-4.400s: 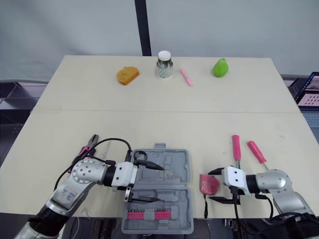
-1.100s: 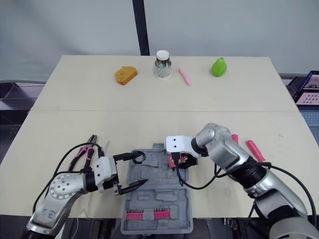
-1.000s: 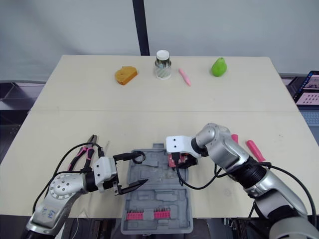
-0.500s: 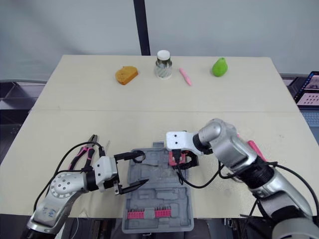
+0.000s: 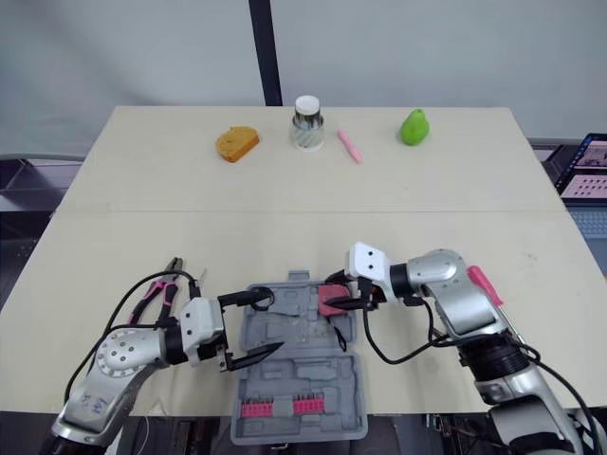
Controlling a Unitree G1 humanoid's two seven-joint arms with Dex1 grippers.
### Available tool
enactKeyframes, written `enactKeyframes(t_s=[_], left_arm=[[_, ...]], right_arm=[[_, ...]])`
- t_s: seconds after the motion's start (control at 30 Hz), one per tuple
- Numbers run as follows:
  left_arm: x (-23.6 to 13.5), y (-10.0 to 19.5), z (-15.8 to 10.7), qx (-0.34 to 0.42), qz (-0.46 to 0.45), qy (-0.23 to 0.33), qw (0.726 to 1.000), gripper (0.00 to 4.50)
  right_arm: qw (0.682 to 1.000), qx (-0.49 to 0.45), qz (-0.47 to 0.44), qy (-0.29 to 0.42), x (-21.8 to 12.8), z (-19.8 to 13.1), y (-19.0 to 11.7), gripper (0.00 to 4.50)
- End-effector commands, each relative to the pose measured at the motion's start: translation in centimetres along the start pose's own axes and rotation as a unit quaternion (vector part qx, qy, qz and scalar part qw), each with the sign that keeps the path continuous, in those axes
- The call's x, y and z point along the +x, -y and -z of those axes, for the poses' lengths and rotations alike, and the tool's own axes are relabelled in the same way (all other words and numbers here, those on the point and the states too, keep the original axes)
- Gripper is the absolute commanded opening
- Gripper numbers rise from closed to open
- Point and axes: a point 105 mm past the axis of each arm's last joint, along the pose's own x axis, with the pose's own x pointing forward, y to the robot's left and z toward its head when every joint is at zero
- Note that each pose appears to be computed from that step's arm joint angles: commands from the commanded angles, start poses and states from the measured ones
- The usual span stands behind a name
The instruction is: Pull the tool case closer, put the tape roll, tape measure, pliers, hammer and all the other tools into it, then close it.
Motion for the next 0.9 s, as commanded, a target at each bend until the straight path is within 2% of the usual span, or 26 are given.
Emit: enactKeyframes(t_s=[0.03,0.7,0.9], left_arm=[[0.0,0.2,-1.2,0.015,0.010,0.017,1.000,4.50],[-0.1,0.3,-1.9,0.017,0.013,0.011,1.000,4.50],[-0.2,0.4,-2.0,0.015,0.015,0.007,1.000,4.50]], right_arm=[[0.999,-0.007,0.023,0.022,-0.3,0.0,0.6,2.18],[0.999,-0.006,0.012,-0.035,1.1,5.4,-0.5,2.18],[0.999,0.021,0.003,-0.042,1.5,7.1,-1.1,2.18]])
